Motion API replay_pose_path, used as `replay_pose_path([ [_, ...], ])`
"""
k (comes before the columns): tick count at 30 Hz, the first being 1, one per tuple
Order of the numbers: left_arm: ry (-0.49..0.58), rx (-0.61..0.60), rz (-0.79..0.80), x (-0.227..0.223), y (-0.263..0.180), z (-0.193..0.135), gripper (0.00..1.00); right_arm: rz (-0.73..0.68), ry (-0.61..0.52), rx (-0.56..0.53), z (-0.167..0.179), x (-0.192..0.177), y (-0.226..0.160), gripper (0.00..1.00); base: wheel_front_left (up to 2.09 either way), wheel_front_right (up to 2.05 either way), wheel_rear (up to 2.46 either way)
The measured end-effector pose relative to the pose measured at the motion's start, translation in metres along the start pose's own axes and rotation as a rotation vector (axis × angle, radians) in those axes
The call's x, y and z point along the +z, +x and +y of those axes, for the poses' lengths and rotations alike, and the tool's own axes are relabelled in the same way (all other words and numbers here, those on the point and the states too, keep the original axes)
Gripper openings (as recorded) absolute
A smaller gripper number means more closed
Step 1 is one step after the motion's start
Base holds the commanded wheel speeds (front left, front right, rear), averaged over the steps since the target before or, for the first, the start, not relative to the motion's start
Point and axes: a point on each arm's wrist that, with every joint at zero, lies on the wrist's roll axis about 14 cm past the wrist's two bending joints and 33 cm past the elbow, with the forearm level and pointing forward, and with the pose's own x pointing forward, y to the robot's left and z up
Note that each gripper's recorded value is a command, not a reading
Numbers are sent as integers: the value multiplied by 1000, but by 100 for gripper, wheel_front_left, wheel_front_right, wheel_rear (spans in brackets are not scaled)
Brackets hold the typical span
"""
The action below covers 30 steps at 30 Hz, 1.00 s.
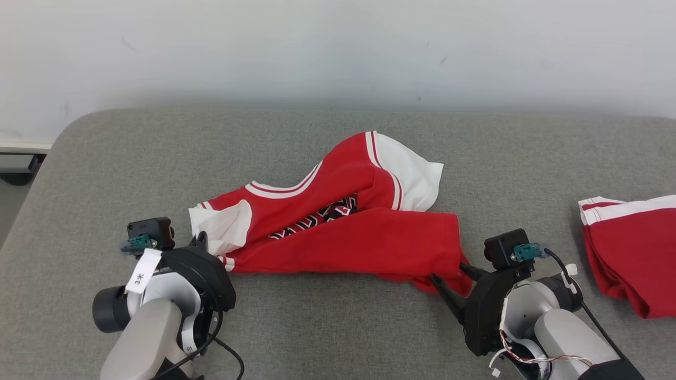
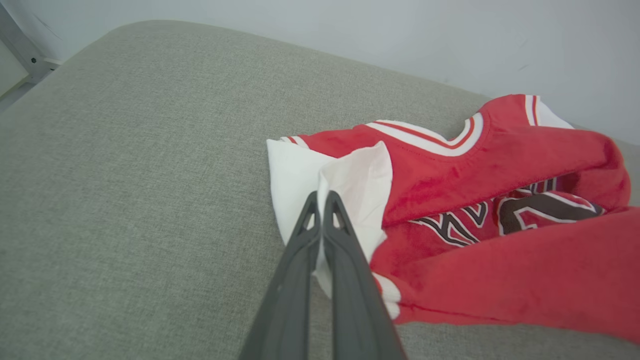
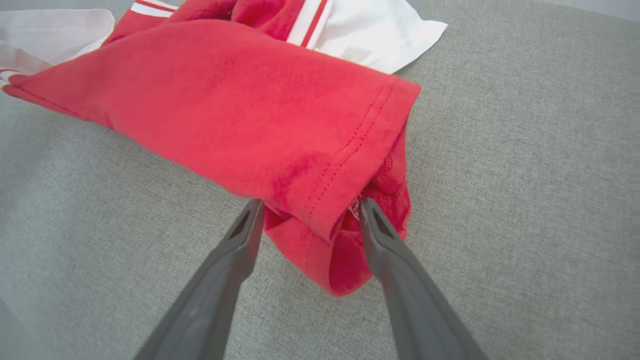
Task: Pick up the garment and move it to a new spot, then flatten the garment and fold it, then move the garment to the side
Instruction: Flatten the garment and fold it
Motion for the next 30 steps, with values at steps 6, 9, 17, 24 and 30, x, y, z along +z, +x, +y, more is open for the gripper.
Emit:
replay_pose_path([
  [6,2,-5,-2,-2,-3,-3,0,-16,-1,-3,1,3,-6,0,0,0,0],
  [9,2,-3,1,-4,-4,-2,0,0,1,-5,1,-3,-7,0,0,0,0],
  [17,-15,2,-30,4,-3,-1,0,-28,18,-5,1,7,-9,0,0,0,0],
  [24,-110,-6,-320,87,-11,-2,0,-307,127,25,4,84,-24,0,0,0,0],
  [30,-202,-58,-564,157,-38,-13,0,-547,155,64,14,152,-52,0,0,0,0],
])
